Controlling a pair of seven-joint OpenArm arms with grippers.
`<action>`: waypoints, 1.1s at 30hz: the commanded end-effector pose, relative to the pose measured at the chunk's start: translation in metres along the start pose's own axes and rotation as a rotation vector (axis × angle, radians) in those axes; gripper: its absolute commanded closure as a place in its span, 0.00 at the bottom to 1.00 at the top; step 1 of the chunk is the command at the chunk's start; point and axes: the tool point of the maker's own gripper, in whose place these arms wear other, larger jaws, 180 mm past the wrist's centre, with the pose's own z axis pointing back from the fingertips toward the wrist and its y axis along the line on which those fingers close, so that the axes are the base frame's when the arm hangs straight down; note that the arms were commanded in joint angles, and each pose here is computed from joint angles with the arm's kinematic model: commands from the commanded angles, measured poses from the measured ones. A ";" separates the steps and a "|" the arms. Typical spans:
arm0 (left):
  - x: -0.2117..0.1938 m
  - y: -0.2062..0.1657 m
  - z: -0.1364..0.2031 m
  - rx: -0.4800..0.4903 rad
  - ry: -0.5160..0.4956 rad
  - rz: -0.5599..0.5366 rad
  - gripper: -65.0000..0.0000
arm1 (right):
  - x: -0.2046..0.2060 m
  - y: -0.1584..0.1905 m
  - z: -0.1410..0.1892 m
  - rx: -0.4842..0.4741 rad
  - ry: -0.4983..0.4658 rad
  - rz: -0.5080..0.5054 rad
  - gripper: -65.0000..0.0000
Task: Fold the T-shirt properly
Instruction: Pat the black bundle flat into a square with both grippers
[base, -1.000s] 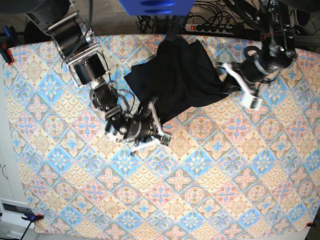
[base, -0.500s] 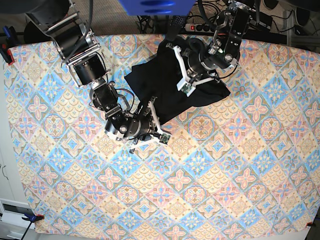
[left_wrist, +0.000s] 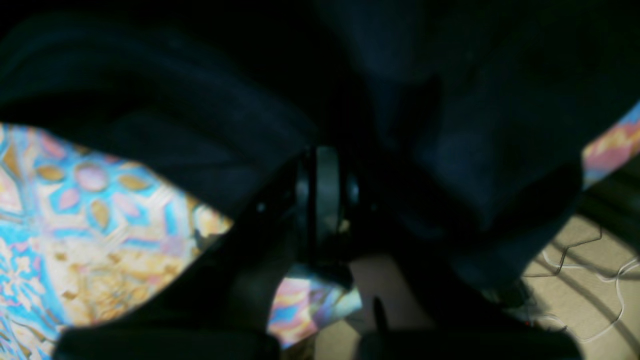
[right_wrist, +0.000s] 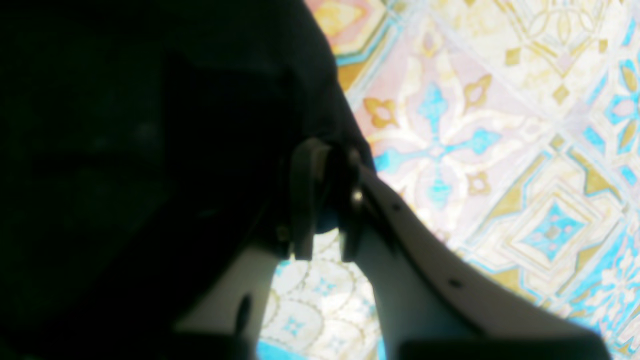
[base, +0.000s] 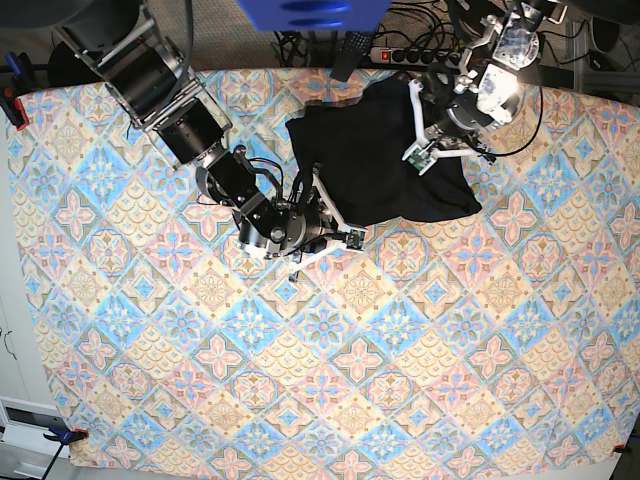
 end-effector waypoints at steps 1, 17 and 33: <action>0.000 0.012 0.002 0.028 -0.008 0.009 0.99 | 0.006 -0.010 0.005 -0.017 -0.011 0.011 0.89; 0.044 0.107 0.000 0.214 -0.091 0.094 0.99 | -0.069 0.017 0.025 -0.025 0.143 0.035 0.89; 0.025 0.013 0.059 0.071 -0.137 0.114 0.99 | -0.052 -0.046 0.084 -0.245 0.062 -0.022 0.89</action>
